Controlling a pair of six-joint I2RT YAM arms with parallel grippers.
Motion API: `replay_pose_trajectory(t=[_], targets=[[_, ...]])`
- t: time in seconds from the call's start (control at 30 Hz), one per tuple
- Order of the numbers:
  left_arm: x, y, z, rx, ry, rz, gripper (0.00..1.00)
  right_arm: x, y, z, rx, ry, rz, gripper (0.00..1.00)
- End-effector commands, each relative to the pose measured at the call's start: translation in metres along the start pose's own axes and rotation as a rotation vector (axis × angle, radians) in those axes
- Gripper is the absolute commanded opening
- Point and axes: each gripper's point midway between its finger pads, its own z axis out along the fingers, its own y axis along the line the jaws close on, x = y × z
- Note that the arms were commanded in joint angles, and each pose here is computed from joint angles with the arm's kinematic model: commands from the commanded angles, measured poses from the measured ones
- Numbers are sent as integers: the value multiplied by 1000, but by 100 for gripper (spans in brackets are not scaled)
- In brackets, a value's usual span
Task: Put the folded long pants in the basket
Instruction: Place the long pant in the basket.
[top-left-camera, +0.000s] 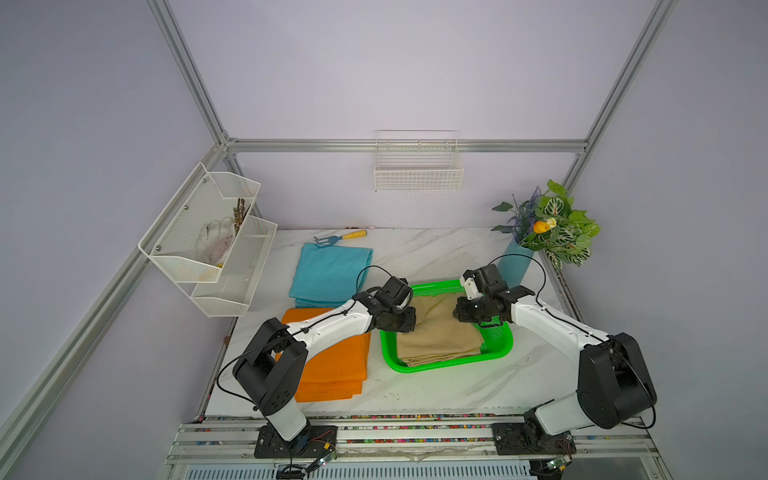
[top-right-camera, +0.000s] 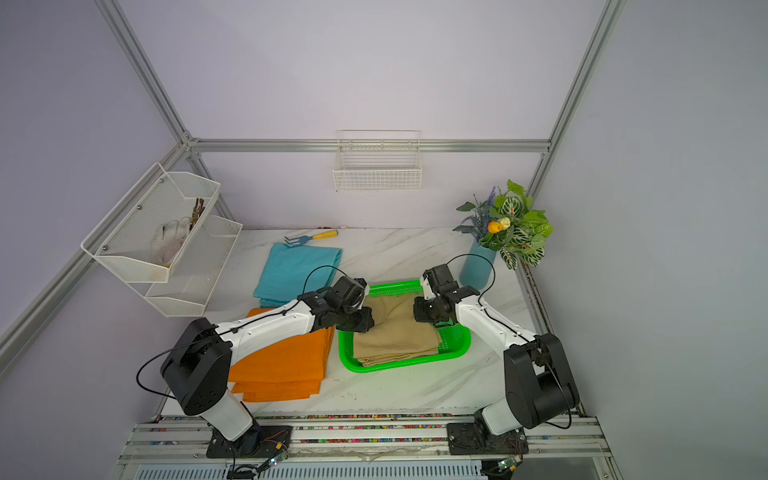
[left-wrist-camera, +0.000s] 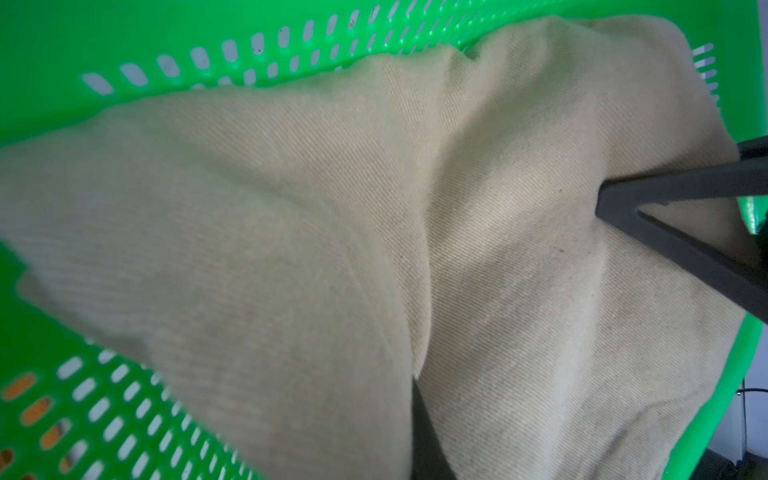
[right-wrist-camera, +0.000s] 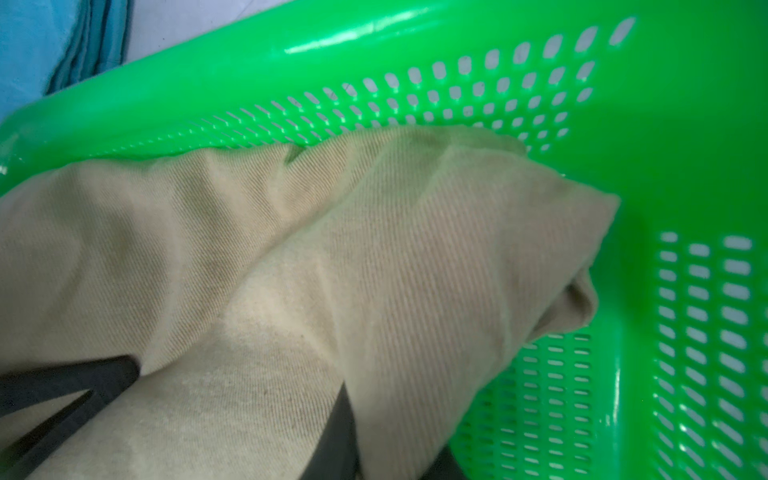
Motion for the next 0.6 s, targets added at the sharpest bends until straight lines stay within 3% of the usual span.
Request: replay_pose_trajectory(t=[0.0, 0.03, 0.1, 0.17, 0.33, 0.47, 0.57], targets=[[-2, 12, -6, -80, 19, 64, 33, -36, -19, -12, 112, -159, 1, 38], [-5, 11, -8, -83, 19, 73, 53, -39, -18, -15, 113, -160, -2, 44], [-12, 9, -16, -99, 5, 86, 79, -46, -15, -24, 119, -168, -9, 51], [-23, 8, -29, -118, -26, 101, 100, -53, -12, -35, 128, -178, -19, 54], [-58, 5, -74, -136, -141, 98, 100, -58, -24, -69, 233, -225, -12, 56], [-63, 30, -92, -171, -172, 55, 100, -45, -51, -78, 366, -197, -36, 76], [-43, 61, -86, -160, -111, -35, 95, -34, -70, -74, 409, -158, -14, 87]])
